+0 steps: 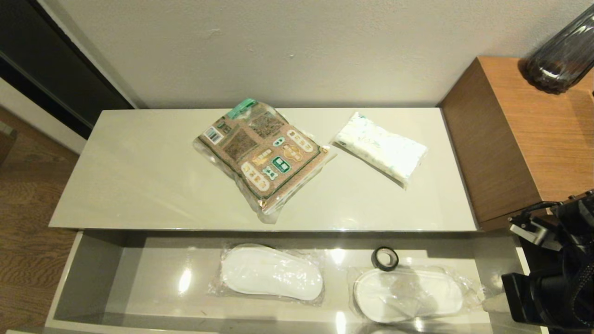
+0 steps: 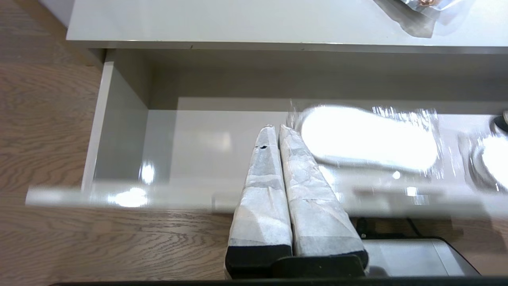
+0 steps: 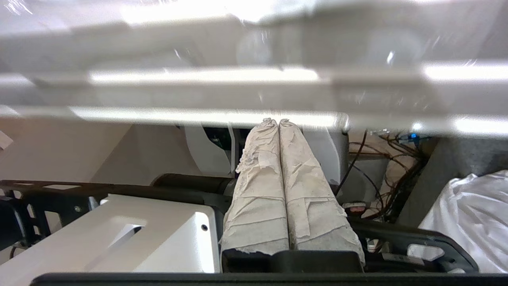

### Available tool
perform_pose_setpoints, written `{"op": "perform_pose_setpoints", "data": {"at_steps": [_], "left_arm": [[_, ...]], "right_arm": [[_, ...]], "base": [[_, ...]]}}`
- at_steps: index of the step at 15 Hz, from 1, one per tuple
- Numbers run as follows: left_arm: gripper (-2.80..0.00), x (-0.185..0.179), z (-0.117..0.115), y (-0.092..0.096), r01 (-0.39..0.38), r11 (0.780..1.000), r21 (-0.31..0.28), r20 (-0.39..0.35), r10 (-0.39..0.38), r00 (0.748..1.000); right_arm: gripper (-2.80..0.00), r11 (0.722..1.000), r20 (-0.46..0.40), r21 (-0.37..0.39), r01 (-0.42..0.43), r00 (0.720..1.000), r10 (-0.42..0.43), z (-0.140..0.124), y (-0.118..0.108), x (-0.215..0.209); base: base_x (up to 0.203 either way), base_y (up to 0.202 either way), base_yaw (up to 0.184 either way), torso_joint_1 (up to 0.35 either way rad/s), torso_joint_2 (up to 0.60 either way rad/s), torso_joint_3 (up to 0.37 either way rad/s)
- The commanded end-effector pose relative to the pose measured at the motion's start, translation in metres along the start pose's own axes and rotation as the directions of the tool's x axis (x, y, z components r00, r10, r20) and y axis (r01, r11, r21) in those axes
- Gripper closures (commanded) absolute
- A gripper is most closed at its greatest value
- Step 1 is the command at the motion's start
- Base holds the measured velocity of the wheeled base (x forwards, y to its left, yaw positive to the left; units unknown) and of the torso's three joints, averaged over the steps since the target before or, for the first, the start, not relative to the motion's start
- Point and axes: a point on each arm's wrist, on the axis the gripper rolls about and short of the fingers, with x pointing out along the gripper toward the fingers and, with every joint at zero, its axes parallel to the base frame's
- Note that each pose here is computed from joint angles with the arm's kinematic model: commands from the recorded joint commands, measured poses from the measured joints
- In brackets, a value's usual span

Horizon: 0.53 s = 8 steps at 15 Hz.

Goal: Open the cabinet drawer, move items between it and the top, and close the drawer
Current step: Open the drawer

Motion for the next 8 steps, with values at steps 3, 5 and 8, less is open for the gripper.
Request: {"op": "perform_pose_setpoints", "data": {"at_steps": [3,5,8], "left_arm": [[0.00,0.000,0.000,0.000,0.000,1.000,-0.001,-0.001,0.000,1.000],[0.00,0.000,0.000,0.000,0.000,1.000,-0.001,-0.001,0.000,1.000],[0.00,0.000,0.000,0.000,0.000,1.000,-0.001,-0.001,0.000,1.000]], "right_arm": [[0.00,0.999,0.103,0.001,-0.048,0.994,0.048,0.028,0.016,-0.014],[0.00,0.998,0.152,-0.001,-0.060,0.987,0.059,0.040,0.022,-0.016],[0.00,1.000,0.223,0.004,-0.005,0.975,0.004,0.060,0.030,-0.013]], "base": [[0.000,0.000,0.000,0.000,0.00,0.000],[0.000,0.000,0.000,0.000,0.00,0.000],[0.000,0.000,0.000,0.000,0.00,0.000]]}}
